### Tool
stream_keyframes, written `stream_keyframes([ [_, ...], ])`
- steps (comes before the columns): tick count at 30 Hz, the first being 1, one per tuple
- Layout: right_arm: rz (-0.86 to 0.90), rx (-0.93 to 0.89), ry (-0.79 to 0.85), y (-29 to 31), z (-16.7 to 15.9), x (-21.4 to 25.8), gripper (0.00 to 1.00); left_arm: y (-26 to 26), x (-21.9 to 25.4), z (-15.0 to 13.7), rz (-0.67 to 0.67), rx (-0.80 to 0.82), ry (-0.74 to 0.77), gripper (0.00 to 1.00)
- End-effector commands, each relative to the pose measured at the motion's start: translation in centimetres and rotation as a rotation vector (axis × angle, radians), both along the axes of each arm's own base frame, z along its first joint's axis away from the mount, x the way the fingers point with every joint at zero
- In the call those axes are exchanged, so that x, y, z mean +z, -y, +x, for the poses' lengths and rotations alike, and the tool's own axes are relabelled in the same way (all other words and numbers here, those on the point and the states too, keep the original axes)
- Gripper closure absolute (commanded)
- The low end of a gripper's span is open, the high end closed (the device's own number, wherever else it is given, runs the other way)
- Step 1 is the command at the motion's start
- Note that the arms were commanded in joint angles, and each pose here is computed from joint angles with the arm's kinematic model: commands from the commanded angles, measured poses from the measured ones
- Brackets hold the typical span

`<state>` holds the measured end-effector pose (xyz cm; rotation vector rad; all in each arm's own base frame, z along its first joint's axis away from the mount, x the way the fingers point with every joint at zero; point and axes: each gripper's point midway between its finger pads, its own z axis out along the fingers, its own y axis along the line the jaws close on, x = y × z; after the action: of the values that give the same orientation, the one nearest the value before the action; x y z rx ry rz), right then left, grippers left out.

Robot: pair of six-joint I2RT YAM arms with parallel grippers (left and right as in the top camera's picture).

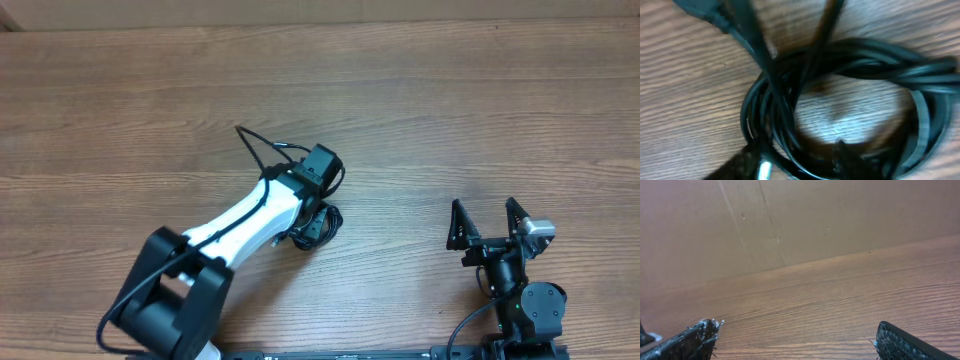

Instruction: Untangle cables

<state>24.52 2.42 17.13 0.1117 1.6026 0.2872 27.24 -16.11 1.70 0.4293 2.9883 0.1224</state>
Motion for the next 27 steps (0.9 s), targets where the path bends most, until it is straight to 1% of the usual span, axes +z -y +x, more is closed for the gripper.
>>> stream_keyframes([
  [1, 0.002, -0.013, 0.006, 0.2, 0.0, -0.1, 0.00, 0.0, -1.7, -1.0, 0.010, 0.040, -0.065, 0.61],
  [2, 0.002, -0.013, 0.006, 0.2, 0.0, -0.1, 0.00, -0.1, -1.9, -1.2, 0.014, 0.051, -0.071, 0.66],
  [3, 0.002, -0.013, 0.006, 0.2, 0.0, -0.1, 0.00, -0.1, -2.0, -1.2, 0.017, 0.070, -0.076, 0.77],
  [4, 0.002, -0.013, 0.006, 0.2, 0.0, -0.1, 0.00, -0.1, -2.1, -1.2, 0.016, 0.080, -0.075, 0.85],
  [5, 0.002, -0.013, 0.006, 0.2, 0.0, -0.1, 0.00, -0.2, -2.1, -1.3, 0.016, 0.089, -0.075, 0.96],
  [9, 0.002, -0.013, 0.006, 0.2, 0.0, -0.1, 0.00, 0.2, -1.3, -1.2, -0.002, 0.095, -0.076, 0.96],
  [12, 0.002, -0.013, 0.006, 0.2, 0.0, -0.1, 0.00, 0.4, 0.0, -0.8, -0.012, 0.134, -0.065, 0.96],
  [16, 0.002, -0.013, 0.006, 0.2, 0.0, -0.1, 0.00, 0.4, 1.9, -0.8, -0.019, 0.206, -0.062, 0.96],
  [19, 0.002, -0.013, 0.006, 0.2, 0.0, -0.1, 0.00, 0.4, 2.6, -1.3, -0.027, 0.272, -0.082, 0.96],
  [22, 0.002, -0.013, 0.006, 0.2, 0.0, -0.1, 0.00, 1.2, 2.6, -1.8, -0.069, 0.265, -0.116, 0.96],
  [27, 0.002, -0.013, 0.006, 0.2, 0.0, -0.1, 0.00, 0.9, 2.8, -2.2, -0.056, 0.263, -0.133, 0.96],
])
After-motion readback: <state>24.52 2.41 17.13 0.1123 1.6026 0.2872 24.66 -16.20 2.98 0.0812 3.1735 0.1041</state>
